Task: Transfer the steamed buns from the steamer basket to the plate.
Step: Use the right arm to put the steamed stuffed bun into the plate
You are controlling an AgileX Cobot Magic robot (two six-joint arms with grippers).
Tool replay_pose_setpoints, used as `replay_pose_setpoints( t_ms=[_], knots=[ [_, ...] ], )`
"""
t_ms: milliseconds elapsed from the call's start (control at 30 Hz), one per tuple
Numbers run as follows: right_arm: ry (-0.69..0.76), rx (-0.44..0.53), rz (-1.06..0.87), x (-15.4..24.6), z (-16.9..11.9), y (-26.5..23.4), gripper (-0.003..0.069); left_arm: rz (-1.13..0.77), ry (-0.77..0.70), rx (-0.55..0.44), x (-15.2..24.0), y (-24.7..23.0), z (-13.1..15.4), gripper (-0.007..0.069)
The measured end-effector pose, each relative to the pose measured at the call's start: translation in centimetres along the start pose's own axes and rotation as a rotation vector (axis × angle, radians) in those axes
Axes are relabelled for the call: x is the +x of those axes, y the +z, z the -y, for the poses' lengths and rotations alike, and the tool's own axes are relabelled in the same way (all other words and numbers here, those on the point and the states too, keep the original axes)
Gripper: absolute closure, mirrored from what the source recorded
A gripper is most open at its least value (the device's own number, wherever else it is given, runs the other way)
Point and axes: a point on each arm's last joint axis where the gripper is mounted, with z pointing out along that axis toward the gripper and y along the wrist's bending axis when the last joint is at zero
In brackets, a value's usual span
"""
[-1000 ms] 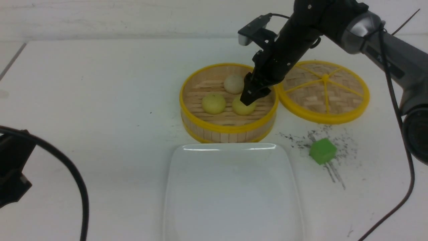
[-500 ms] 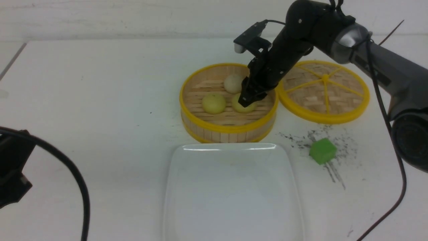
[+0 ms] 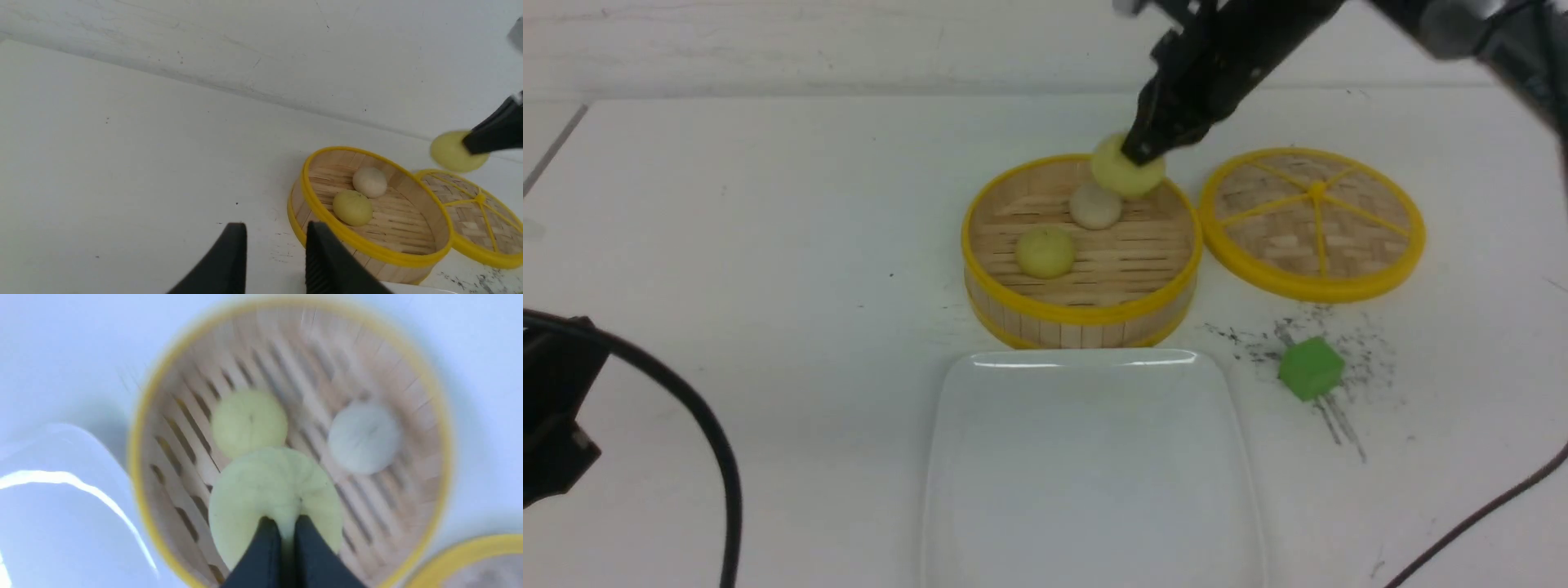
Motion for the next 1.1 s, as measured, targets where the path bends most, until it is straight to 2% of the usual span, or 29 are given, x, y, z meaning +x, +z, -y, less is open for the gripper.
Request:
replay_pose_setpoints(
  t_ms=[133,267,467,600,667,700,800,933,967,1100],
  knots=[
    [-0.009,0.055,0.116,-2.0,-2.0,-7.1,0.0643,0.015,0.000,0.001,-0.1,0.0,0.0,0.0386],
    [0.058,0.062,0.143,-2.2,-2.7,-9.1,0.0643,0.038,0.000,0.002,-0.3,0.0,0.0,0.0386],
    [0.178,-0.008,0.000,0.9,-3.6,-7.0,0.0641,0.045,0.000,0.002,-0.4,0.0,0.0,0.0386],
    [0.213,-0.056,-0.054,3.0,-5.4,-7.7,0.0641,0.045,0.000,0.002,-0.4,0.0,0.0,0.0386],
    [0.207,-0.122,-0.098,5.1,-7.5,-8.0,0.0641,0.051,0.000,0.002,-0.5,0.0,0.0,0.0386],
    [0.209,-0.131,-0.106,5.3,-7.6,-7.7,0.0641,0.051,0.000,0.002,-0.5,0.0,0.0,0.0386],
    [0.218,-0.262,-0.178,8.8,-9.8,-5.3,0.0641,0.051,0.000,0.002,-0.5,0.0,0.0,0.0386],
    [0.234,-0.282,-0.239,12.8,-10.9,-1.3,0.0641,0.051,0.000,0.002,-0.5,0.0,0.0,0.0386],
    [0.225,-0.254,-0.232,14.7,-11.2,0.4,0.0641,0.051,0.000,0.002,-0.5,0.0,0.0,0.0386],
    [0.193,-0.218,-0.164,16.5,-11.5,2.1,0.0641,0.050,0.000,0.002,-0.5,0.0,0.0,0.0386]
  ],
)
